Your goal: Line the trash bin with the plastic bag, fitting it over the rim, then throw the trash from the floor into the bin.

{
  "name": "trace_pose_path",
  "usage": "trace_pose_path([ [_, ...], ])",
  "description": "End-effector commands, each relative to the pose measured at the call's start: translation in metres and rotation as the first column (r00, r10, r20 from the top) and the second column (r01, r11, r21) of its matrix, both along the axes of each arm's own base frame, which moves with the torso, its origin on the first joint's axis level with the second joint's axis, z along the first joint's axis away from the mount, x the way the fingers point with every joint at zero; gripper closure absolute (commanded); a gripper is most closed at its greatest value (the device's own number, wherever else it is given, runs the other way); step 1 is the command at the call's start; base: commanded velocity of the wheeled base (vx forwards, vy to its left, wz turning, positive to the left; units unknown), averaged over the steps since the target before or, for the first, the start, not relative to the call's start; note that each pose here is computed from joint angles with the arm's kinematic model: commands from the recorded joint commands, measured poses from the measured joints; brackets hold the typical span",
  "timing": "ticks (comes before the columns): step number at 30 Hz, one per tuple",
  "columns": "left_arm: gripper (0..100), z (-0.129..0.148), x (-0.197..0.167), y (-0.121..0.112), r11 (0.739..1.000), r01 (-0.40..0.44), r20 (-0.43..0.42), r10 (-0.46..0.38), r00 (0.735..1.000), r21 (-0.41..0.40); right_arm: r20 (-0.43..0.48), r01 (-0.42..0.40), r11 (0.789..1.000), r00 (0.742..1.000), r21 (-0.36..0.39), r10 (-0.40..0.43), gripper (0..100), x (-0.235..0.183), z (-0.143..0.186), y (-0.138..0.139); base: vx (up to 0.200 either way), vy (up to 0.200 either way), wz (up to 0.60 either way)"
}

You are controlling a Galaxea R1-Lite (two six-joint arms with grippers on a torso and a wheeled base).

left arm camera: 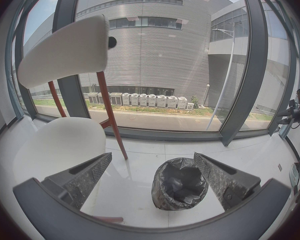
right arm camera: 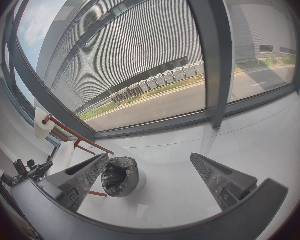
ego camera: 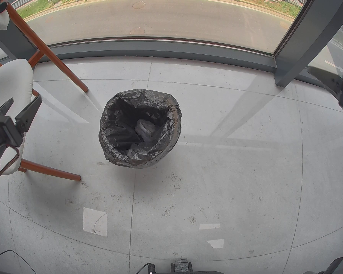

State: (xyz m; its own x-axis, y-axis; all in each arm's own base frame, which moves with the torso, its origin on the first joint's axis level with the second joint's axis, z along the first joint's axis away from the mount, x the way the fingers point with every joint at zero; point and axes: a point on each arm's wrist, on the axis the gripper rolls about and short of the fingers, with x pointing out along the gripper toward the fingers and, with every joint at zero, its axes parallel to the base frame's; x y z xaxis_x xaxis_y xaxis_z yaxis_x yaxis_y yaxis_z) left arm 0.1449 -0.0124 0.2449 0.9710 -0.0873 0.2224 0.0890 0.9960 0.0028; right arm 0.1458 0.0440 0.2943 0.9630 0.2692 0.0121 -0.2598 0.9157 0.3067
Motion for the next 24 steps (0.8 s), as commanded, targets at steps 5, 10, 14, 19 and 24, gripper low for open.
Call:
trace_pose_path([
  [5, 0, -0.048, -0.071, 0.008, 1.0, -0.027, 0.018, 0.027, 0.999, 0.001, 0.117, 0.107, 0.989, 0.989, -0.103, -0.095, 0, -0.109, -0.074, -0.037, 0.0, 0.0, 0.0],
  [10, 0, -0.067, -0.085, 0.009, 1.0, -0.026, -0.015, 0.026, 1.0, 0.004, 0.129, 0.118, 0.977, 0.987, -0.18, -0.096, 0, -0.129, -0.112, -0.041, 0.0, 0.0, 0.0],
  [14, 0, -0.078, -0.096, 0.009, 1.0, -0.023, -0.046, 0.023, 0.999, 0.007, 0.122, 0.128, 0.967, 0.987, -0.219, -0.103, 0, -0.139, -0.133, -0.043, 0.0, 0.0, 0.0],
  [19, 0, -0.097, -0.118, 0.011, 1.0, -0.02, -0.124, 0.022, 0.992, 0.014, 0.063, 0.125, 0.962, 0.992, -0.241, -0.113, 0, -0.156, -0.156, -0.047, 0.0, 0.0, 0.0],
  [24, 0, -0.119, -0.146, 0.012, 1.0, -0.02, -0.152, 0.022, 0.988, 0.016, 0.031, 0.141, 0.957, 0.99, -0.253, -0.137, 0, -0.169, -0.174, -0.049, 0.0, 0.0, 0.0],
])
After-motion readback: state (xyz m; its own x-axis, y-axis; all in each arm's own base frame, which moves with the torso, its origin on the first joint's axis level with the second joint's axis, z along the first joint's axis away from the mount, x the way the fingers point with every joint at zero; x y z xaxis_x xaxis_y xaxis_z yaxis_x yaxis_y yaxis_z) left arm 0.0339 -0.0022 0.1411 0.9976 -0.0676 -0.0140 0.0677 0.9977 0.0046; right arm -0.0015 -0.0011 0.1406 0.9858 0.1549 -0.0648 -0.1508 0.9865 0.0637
